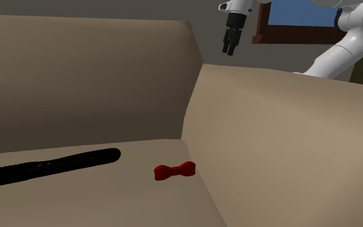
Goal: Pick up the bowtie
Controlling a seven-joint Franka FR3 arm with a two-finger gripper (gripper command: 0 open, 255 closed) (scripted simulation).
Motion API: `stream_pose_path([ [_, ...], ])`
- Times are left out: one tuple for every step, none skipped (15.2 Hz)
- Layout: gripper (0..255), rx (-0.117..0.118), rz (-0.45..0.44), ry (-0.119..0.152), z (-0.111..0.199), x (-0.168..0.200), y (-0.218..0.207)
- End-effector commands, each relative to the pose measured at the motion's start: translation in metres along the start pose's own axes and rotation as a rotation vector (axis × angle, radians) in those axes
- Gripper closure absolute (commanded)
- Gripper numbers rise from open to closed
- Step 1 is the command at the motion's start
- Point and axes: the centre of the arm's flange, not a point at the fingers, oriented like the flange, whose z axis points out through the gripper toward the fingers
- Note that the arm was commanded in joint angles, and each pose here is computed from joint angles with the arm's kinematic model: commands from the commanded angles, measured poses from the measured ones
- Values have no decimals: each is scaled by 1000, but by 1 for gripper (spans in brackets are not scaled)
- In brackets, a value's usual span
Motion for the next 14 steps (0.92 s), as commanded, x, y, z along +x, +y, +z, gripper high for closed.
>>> stream_pose_path([
  [0, 0, 0, 0, 0, 0, 0],
  [0, 3, -4, -3, 7, 6, -9],
  [0, 6, -7, -7, 13, 13, -19],
  [0, 8, -11, -10, 20, 19, -28],
  [0, 11, -15, -13, 26, 26, -38],
  [0, 14, -19, -16, 33, 32, -47],
  [0, 17, -22, -20, 40, 38, -57],
  [0, 20, -26, -23, 46, 44, -66],
  [0, 23, -30, -26, 53, 50, -76],
  [0, 25, -33, -30, 59, 56, -85],
  [0, 28, -37, -33, 66, 62, -95],
  [0, 31, -41, -36, 72, 68, -105],
  [0, 34, -45, -40, 79, 74, -115],
  [0, 37, -48, -43, 85, 80, -124],
])
